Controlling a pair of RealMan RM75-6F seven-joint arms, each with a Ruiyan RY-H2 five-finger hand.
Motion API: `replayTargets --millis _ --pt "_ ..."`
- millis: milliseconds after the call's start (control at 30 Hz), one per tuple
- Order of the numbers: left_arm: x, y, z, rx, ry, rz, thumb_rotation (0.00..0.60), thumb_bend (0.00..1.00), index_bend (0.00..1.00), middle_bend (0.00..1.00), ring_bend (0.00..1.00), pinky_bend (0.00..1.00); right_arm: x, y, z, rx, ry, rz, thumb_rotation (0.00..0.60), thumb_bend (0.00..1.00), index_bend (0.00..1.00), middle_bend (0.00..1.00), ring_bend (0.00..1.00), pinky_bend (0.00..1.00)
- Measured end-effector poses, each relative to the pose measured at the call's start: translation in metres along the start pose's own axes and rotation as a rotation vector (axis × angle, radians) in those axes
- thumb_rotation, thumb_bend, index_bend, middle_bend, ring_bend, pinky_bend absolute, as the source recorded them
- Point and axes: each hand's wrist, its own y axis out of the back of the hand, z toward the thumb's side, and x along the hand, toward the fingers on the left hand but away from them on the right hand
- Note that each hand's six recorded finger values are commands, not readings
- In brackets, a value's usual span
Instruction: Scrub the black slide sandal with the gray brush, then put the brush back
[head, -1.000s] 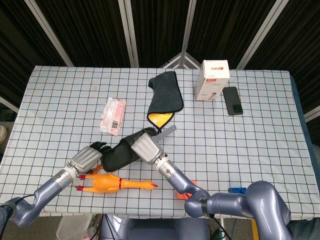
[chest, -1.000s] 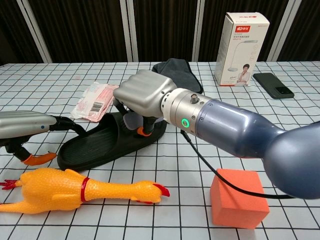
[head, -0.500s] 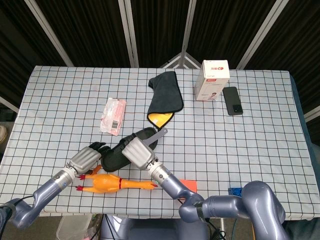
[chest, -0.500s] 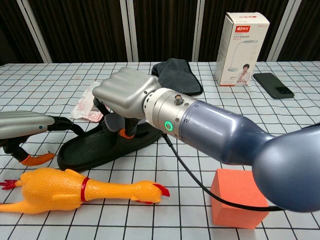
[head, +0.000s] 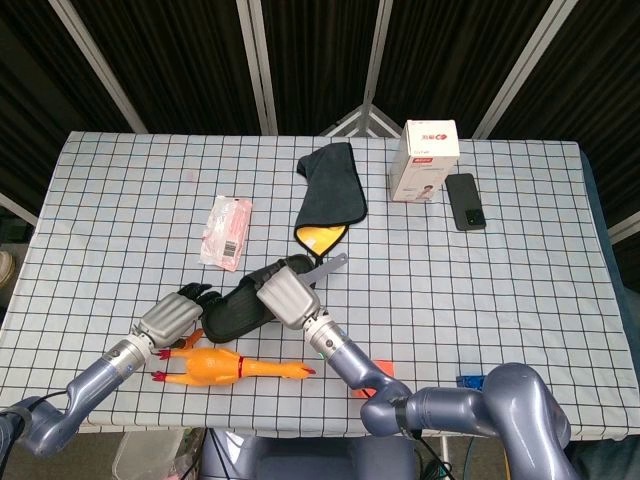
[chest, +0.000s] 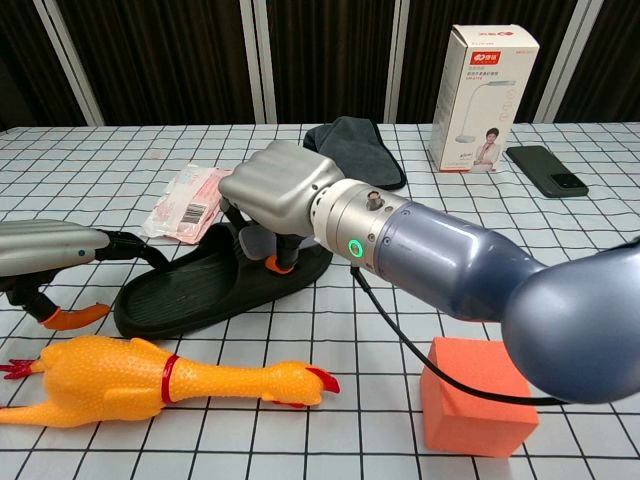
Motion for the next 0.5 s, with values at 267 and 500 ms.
replayTargets --millis 267,500 --pt "-0.001 0.0 -0.001 0.001 0.005 0.002 0.6 0.72 0.12 0.11 0.05 0.09 0.003 -0.002 0.0 0.011 0.011 0.003 0.6 1.0 0.77 0.68 0.48 0.37" --pt "0.001 0.0 0.002 0.001 0.001 0.001 0.6 0.72 0.12 0.11 0.05 0.09 0.008 0.009 0.013 -0.002 0.043 -0.025 0.6 1.0 0.77 0.68 0.48 0.37"
